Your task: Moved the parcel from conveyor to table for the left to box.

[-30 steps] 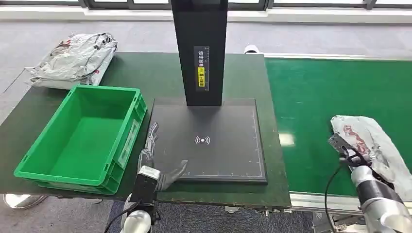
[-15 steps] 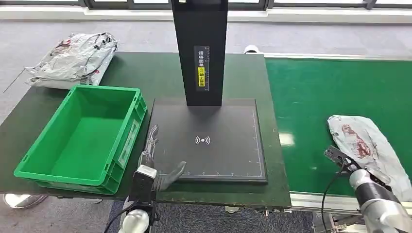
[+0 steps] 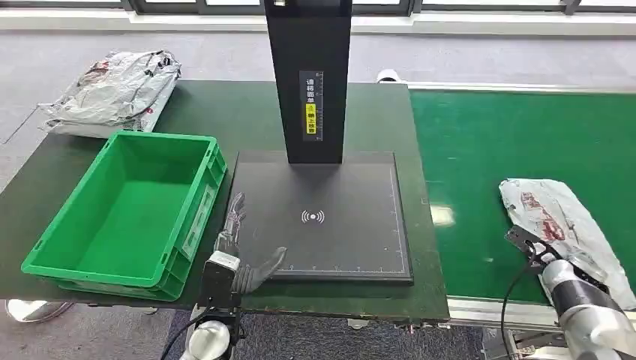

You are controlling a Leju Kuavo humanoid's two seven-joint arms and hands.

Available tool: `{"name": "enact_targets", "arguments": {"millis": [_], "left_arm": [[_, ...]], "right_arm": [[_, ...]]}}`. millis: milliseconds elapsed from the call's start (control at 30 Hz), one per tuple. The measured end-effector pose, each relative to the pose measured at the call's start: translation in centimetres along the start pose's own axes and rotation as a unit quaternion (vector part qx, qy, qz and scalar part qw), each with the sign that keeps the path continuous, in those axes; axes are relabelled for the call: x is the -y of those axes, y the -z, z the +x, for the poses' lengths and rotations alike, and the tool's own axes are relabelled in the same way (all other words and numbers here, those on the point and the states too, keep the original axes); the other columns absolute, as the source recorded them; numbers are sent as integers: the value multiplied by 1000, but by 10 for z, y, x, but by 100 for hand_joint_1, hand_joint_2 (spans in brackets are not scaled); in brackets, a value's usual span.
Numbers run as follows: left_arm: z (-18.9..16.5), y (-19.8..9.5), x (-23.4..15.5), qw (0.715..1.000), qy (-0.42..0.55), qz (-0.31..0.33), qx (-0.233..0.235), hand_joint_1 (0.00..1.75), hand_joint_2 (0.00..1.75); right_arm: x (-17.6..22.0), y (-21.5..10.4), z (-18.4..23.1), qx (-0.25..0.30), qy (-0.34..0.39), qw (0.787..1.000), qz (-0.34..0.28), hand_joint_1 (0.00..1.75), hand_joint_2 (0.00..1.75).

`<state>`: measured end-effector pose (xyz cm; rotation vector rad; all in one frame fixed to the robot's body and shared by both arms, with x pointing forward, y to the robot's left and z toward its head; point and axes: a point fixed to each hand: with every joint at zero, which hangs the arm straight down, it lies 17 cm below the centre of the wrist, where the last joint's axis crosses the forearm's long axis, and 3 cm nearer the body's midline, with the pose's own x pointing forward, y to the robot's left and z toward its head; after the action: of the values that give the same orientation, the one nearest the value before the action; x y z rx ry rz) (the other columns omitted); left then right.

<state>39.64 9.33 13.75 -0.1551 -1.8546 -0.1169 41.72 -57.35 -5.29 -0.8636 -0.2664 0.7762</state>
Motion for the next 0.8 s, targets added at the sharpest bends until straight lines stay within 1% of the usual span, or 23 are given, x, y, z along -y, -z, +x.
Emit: {"name": "enact_targets", "arguments": {"millis": [500, 800], "left_arm": [[-3, 0, -7, 1000, -13, 10, -6, 0, 175], [-3, 0, -10, 1000, -19, 14, -7, 0, 175]], "right_arm": [[9, 1, -6, -10, -10, 1000, -6, 0, 175], [-39, -6, -5, 9, -72, 995, 73, 0, 175]]}}
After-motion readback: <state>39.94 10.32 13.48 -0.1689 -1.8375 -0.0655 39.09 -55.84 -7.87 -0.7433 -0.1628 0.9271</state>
